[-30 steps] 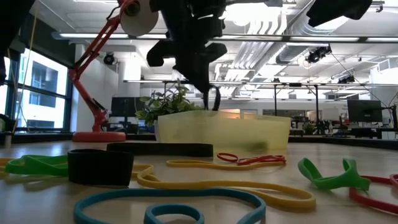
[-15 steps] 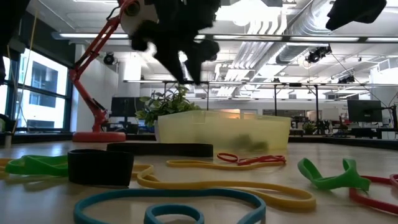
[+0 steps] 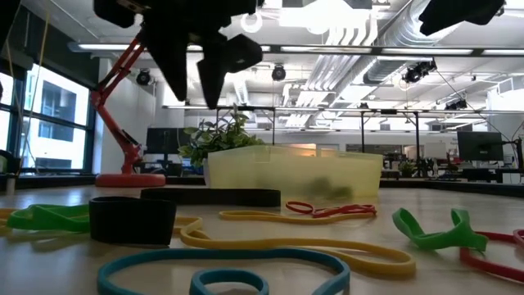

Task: Pick and place rubber bands into bin
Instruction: Put the black rubber band into the transparent yellow bin

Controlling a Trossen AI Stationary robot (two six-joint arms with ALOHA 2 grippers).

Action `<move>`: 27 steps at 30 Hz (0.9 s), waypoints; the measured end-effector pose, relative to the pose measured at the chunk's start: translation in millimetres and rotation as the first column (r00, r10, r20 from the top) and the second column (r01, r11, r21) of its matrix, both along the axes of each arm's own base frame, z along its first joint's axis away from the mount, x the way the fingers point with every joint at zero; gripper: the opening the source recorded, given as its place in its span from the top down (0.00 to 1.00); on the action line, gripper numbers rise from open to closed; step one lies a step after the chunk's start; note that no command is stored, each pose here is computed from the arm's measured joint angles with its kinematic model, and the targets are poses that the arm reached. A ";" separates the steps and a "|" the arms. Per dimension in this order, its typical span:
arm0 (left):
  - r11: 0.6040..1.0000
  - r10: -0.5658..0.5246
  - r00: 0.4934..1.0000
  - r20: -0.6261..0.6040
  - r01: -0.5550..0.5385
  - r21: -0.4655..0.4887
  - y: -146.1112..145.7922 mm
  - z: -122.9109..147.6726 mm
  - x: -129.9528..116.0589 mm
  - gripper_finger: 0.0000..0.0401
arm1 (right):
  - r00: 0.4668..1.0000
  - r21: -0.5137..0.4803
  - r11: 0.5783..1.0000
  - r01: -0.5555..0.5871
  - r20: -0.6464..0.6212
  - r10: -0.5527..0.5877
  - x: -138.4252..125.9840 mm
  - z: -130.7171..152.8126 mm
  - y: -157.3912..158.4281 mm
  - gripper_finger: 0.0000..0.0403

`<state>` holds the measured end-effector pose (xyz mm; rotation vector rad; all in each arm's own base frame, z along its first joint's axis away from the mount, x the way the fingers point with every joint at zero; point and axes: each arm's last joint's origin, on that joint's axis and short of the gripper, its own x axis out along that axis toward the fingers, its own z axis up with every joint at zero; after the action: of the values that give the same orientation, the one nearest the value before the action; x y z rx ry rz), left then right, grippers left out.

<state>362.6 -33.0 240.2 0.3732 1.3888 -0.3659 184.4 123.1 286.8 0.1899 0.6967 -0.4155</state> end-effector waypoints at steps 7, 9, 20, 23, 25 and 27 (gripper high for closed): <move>0.949 0.312 0.950 -0.011 -0.312 0.040 -20.9 -23.4 -8.5 0.55 | 0.998 -0.086 0.995 -0.041 -0.044 0.038 -2.0 -1.2 -2.4 0.67; 0.916 0.400 0.917 0.001 -0.400 0.018 -25.8 -31.1 -9.4 0.55 | 0.997 -0.107 0.993 -0.053 -0.066 0.046 -3.3 -1.9 -3.5 0.67; 0.782 0.623 0.782 0.021 -0.623 0.007 -30.5 -67.5 -15.7 0.55 | 0.989 -0.166 0.983 -0.073 -0.143 0.049 -9.0 -4.9 -8.1 0.67; 0.779 0.626 0.780 0.011 -0.626 0.024 -29.0 -78.6 -20.9 0.55 | 0.988 -0.165 0.984 -0.074 -0.145 0.050 -9.1 -5.0 -8.0 0.67; 0.779 0.626 0.780 0.020 -0.626 0.014 -28.7 -84.6 -22.2 0.55 | 0.987 -0.163 0.984 -0.077 -0.149 0.053 -9.2 -5.1 -8.0 0.67; 0.780 0.626 0.780 0.001 -0.625 0.035 -27.9 -90.2 -27.3 0.55 | 0.986 -0.169 0.982 -0.085 -0.155 0.059 -9.3 -5.2 -8.1 0.67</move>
<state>335.3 -60.9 150.0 -0.0833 1.4440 0.2119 175.1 115.0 281.7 -0.0332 0.8074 -0.4220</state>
